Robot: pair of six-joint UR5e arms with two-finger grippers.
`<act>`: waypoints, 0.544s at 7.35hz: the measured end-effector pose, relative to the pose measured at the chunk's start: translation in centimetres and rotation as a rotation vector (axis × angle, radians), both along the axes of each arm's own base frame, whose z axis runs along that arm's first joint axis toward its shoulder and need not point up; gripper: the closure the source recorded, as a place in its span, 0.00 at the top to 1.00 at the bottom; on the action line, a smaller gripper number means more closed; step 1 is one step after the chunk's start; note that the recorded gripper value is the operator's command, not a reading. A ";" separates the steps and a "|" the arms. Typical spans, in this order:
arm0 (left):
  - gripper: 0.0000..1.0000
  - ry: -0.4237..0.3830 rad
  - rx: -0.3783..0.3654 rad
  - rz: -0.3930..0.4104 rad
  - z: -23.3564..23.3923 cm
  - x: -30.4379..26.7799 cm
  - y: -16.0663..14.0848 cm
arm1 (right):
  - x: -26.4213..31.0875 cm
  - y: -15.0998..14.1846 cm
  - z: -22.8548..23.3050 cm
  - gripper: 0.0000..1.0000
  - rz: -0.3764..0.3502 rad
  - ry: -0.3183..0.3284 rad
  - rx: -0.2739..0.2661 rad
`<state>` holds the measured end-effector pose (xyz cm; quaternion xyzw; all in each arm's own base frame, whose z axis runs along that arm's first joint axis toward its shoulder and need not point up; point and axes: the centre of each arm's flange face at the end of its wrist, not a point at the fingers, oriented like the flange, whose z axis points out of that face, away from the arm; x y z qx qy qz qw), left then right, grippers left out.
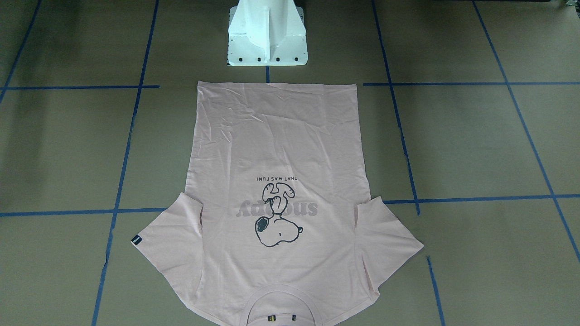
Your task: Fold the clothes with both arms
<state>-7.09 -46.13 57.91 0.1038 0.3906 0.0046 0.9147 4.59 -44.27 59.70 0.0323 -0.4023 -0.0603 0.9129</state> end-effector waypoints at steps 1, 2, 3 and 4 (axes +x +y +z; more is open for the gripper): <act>1.00 -0.006 0.012 0.006 -0.1 0.0 0.5 | 0.1 0.1 0.2 1.00 -0.001 0.000 0.000; 1.00 -0.010 0.035 0.021 -0.5 0.0 1.4 | 0.1 0.1 0.5 1.00 -0.001 0.001 -0.005; 1.00 -0.011 0.045 0.029 -0.7 0.1 2.1 | 0.1 0.1 0.8 1.00 0.000 0.001 -0.011; 1.00 -0.012 0.047 0.032 -0.6 0.1 2.4 | 0.1 0.1 0.8 1.00 0.001 0.000 -0.011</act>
